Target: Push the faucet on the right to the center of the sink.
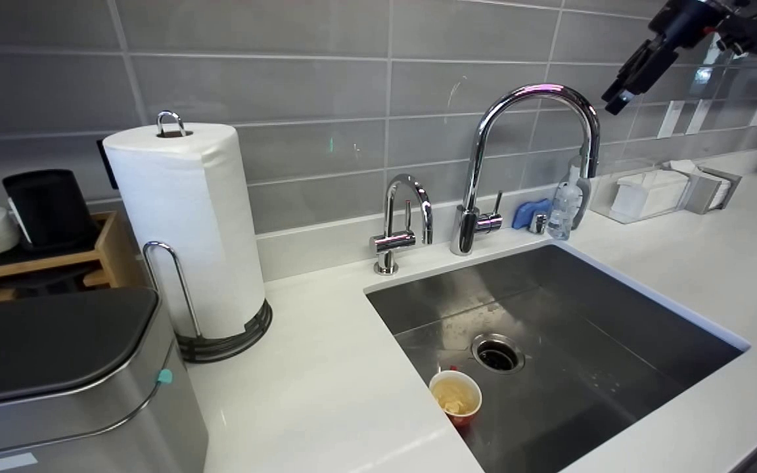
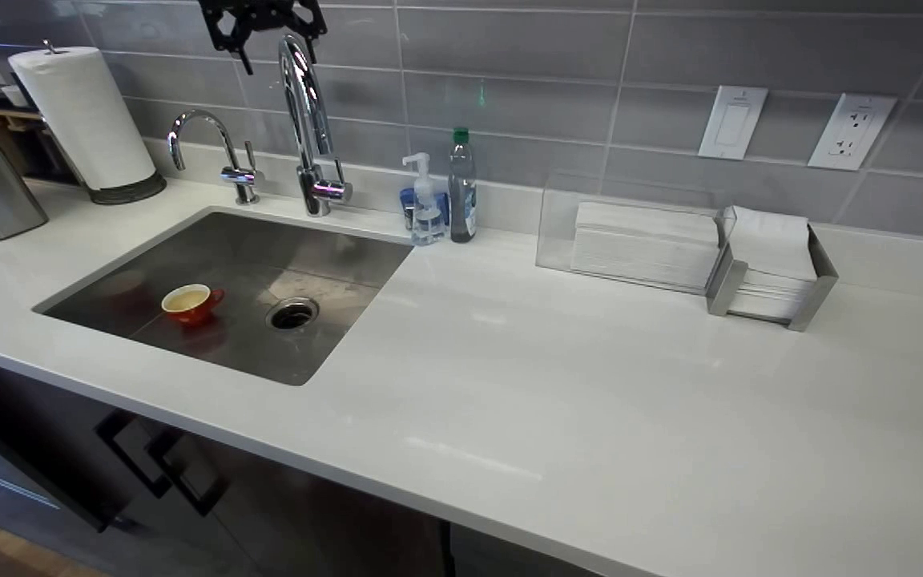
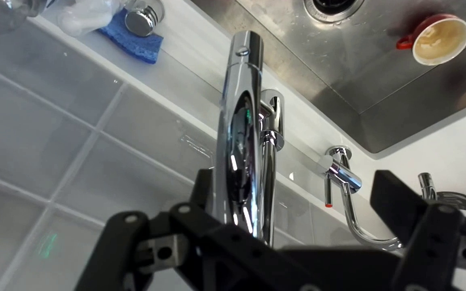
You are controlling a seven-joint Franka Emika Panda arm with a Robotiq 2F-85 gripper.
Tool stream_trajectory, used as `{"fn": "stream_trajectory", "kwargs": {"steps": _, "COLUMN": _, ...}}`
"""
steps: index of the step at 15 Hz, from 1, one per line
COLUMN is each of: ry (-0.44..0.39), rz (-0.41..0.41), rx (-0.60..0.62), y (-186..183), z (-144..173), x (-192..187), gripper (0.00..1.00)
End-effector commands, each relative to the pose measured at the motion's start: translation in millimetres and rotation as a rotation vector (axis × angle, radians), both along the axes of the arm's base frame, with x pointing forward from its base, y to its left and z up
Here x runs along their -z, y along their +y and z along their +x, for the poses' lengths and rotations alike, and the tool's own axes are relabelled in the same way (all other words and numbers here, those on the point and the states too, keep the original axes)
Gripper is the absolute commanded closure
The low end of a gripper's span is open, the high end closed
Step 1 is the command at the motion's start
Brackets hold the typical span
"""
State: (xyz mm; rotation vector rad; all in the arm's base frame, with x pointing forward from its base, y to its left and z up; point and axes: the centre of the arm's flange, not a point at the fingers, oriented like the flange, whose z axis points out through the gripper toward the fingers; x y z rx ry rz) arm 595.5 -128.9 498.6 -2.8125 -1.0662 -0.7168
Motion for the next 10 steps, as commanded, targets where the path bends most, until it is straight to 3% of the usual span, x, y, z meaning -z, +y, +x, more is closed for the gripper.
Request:
{"fn": "stream_trajectory", "kwargs": {"steps": 1, "ry": -0.043, "rz": 0.035, "rx": -0.034, "y": -13, "z": 27, "x": 8, "gripper": 0.00}}
{"fn": "stream_trajectory", "kwargs": {"steps": 5, "ry": -0.052, "rz": 0.056, "rx": -0.047, "y": -17, "z": 41, "x": 18, "gripper": 0.06}}
{"fn": "stream_trajectory", "kwargs": {"steps": 10, "ry": -0.010, "rz": 0.100, "rx": -0.011, "y": -10, "z": 46, "x": 23, "gripper": 0.47}}
